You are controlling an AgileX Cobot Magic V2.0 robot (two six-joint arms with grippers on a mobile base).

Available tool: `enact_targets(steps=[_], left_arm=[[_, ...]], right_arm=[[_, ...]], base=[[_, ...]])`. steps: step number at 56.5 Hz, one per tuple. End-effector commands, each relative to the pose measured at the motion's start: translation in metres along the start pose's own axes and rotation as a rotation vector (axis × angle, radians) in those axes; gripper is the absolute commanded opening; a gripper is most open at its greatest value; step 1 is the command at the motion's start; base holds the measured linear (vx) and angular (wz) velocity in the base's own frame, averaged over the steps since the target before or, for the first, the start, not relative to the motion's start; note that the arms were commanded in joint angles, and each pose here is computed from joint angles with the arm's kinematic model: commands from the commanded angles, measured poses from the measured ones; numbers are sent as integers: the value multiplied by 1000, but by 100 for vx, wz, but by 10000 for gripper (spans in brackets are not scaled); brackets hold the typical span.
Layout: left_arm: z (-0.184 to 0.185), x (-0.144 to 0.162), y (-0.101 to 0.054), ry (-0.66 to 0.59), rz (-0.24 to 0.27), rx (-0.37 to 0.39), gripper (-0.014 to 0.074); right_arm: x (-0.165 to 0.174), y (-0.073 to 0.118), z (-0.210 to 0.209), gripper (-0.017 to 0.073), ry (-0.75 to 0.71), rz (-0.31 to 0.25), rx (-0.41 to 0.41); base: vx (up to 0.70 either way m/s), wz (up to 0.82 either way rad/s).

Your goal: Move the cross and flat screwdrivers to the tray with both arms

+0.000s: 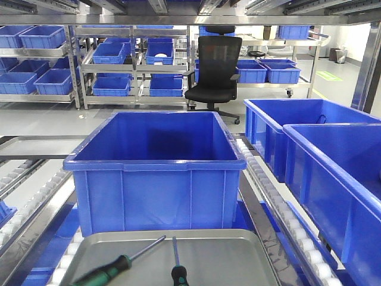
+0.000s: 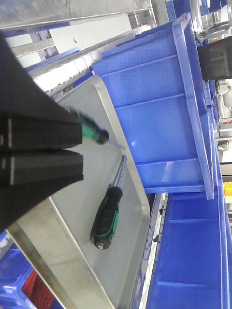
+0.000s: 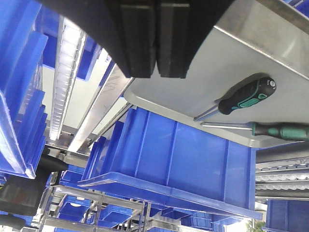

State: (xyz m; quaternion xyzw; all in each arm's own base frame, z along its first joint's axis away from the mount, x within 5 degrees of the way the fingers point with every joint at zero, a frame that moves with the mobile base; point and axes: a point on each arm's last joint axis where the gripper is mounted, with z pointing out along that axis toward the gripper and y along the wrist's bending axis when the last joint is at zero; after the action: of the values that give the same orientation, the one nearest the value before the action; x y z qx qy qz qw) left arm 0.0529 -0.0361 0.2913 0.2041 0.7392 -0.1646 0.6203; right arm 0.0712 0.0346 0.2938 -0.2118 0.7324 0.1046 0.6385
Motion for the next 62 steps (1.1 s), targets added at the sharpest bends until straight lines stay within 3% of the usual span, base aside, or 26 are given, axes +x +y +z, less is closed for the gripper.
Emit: enact_targets(steps=[1,13,15,17,20,27,30,35,39,42,47,62], left_arm=[[-2,-16,2,-95,-19,-23,3],[-2,-15,2,-92,-18,-25,3],[-1,-12,3,-84,10,-37,3],[-2,-10,6,-85,73,-76,3],[-4,-1,10,-85,120,-147,3],[-10,30,18,-182,161,-327,3],[-10,48,20,-227,131,-390,3],[-3,74,26,-258,39,-453,3],[0,84,28,-239,-38,-460,3],[0,84,28,-218,-37,-461,3],[1,86,28,-212,-94,-450,3],[1,86,28,-212,-98,-449,3]], right_arm=[[-16,-4,-2,-8,-94,-1,32],[-16,-4,-2,-8,-94,-1,32],[-16,-4,-2,-8,-94,-1,32],[-16,-4,-2,-8,-94,-1,32],[-16,-4,-2,-8,-94,-1,32],[-16,-4,-2,-8,-94,-1,32],[-16,-4,-2,-8,-94,-1,32],[-15,-4,-2,-8,-92,-1,31],[-15,-4,-2,-8,-92,-1,31],[-15,-3,-2,-8,-89,-1,30],[-15,-3,-2,-8,-88,-1,30],[-15,-3,-2,-8,-88,-1,30]], base=[[0,0],[0,0],[0,0],[0,0],[0,2],[0,2],[0,1],[0,0],[0,1],[0,0],[0,0],[0,0]])
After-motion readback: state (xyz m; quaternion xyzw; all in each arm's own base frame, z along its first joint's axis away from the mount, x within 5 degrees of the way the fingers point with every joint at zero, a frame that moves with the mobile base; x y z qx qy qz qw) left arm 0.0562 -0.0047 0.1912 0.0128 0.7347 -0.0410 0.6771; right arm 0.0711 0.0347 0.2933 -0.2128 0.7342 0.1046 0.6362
